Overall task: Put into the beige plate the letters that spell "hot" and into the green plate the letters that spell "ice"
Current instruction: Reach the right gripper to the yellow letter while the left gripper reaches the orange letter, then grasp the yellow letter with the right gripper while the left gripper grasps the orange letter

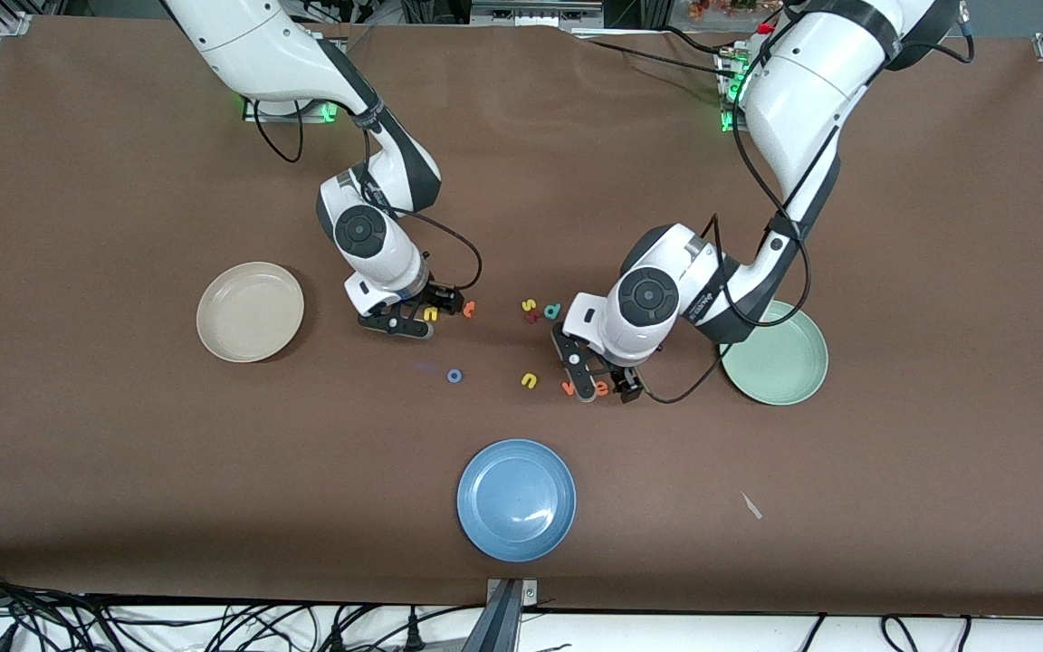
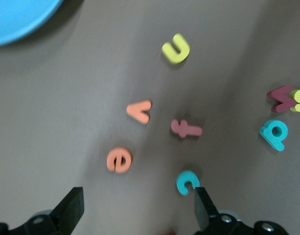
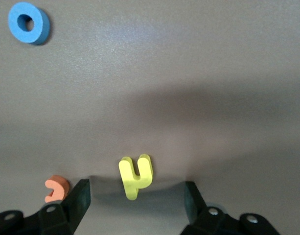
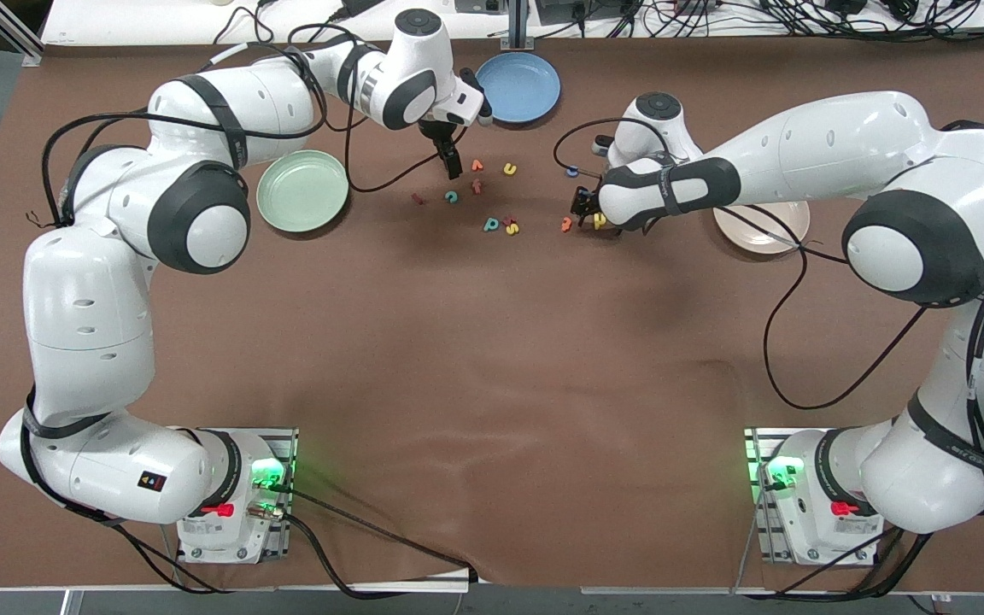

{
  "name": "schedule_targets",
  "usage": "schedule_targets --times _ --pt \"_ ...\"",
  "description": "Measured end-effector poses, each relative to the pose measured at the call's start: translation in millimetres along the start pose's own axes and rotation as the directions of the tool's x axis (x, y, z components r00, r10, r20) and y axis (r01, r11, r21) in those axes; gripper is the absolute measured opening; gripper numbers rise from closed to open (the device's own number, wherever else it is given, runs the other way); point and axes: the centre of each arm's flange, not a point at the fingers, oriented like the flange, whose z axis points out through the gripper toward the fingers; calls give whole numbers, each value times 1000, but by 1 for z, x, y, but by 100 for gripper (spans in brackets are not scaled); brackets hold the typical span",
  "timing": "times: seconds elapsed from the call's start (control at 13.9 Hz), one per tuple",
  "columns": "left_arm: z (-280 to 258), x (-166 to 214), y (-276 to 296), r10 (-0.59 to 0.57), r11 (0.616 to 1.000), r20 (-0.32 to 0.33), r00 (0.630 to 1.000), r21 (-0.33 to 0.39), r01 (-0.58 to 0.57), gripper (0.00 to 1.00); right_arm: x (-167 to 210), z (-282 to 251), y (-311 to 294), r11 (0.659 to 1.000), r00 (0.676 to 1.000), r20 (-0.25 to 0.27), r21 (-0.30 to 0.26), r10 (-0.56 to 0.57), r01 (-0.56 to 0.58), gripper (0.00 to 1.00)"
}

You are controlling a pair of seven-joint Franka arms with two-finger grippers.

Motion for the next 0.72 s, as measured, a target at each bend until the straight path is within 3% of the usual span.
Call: schedule_targets --times 0.22,0.29,0.72 --pt "12 1 -5 99 995 -34 995 22 -98 92 2 -1 1 1000 1000 0 -2 -29 29 76" --pt "16 1 -5 123 992 -36 992 22 -122 83 4 -2 1 999 999 2 -4 -41 41 75" --pt "28 -4 -22 259 965 -43 965 54 -256 78 9 -6 1 997 997 9 -14 -76 76 61"
